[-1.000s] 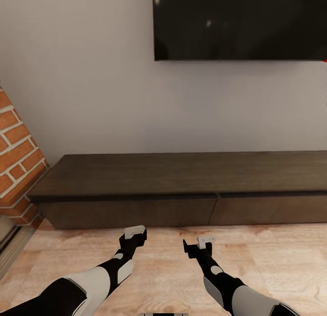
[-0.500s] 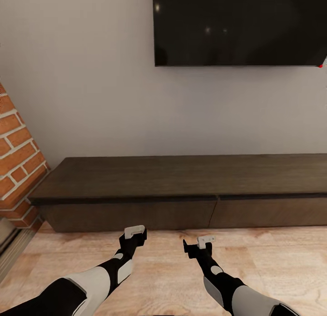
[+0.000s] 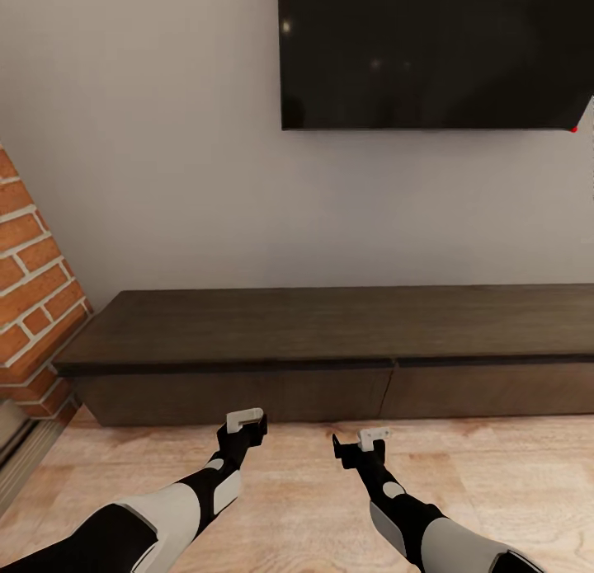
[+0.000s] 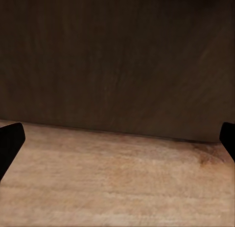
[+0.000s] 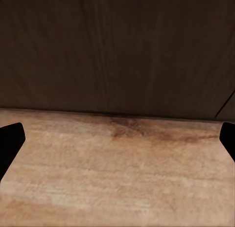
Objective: Place each of the two pumpkins and all three candles from the living room inside a cabinet in the living room (use any cabinet), then make sure every cabinet is closed, and position the cauldron so it is next to a table in the living room.
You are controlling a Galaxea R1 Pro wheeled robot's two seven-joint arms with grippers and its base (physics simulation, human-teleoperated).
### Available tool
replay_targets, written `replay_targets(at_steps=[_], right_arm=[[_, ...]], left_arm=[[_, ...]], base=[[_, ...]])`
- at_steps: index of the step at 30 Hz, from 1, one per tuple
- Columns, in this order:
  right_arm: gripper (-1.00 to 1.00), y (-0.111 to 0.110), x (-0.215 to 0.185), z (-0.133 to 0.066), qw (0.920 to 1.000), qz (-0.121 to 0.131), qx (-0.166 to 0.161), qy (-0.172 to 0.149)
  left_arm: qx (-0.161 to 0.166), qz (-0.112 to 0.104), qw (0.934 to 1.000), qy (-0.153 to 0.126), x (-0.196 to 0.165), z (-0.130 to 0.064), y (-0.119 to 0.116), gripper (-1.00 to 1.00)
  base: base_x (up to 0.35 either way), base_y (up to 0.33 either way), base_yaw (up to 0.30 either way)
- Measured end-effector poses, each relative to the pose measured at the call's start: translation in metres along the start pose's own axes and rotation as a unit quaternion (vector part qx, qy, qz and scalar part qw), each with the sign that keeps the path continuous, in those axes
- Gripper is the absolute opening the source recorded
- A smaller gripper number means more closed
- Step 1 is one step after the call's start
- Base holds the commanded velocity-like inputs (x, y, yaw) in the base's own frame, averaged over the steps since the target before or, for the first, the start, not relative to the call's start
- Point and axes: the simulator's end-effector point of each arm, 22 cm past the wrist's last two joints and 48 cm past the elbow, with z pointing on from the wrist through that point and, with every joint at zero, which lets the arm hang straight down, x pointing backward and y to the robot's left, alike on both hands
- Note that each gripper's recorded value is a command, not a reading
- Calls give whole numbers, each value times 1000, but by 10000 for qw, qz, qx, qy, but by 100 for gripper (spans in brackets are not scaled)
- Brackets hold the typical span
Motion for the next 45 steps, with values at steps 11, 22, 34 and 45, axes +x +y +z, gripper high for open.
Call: replay_targets(at_steps=[11, 22, 34, 45], right_arm=[[100, -1, -10, -2, 10000, 9, 17, -81], [100, -1, -13, -3, 9999, 8, 26, -112], [100, -1, -18, -4, 9999, -3, 24, -157], [100, -1, -22, -5, 9998, -18, 20, -190]], left_arm=[[-36, -106, 9999, -73, -9, -3, 0, 100], [-62, -120, 9999, -78, -11, -4, 1, 100], [-57, -116, 9999, -23, -12, -5, 0, 100], [-50, -114, 9999, -54, -15, -6, -1, 100]], base=[[0, 0, 0], [-86, 0, 79], [-159, 0, 251], [-4, 0, 261]])
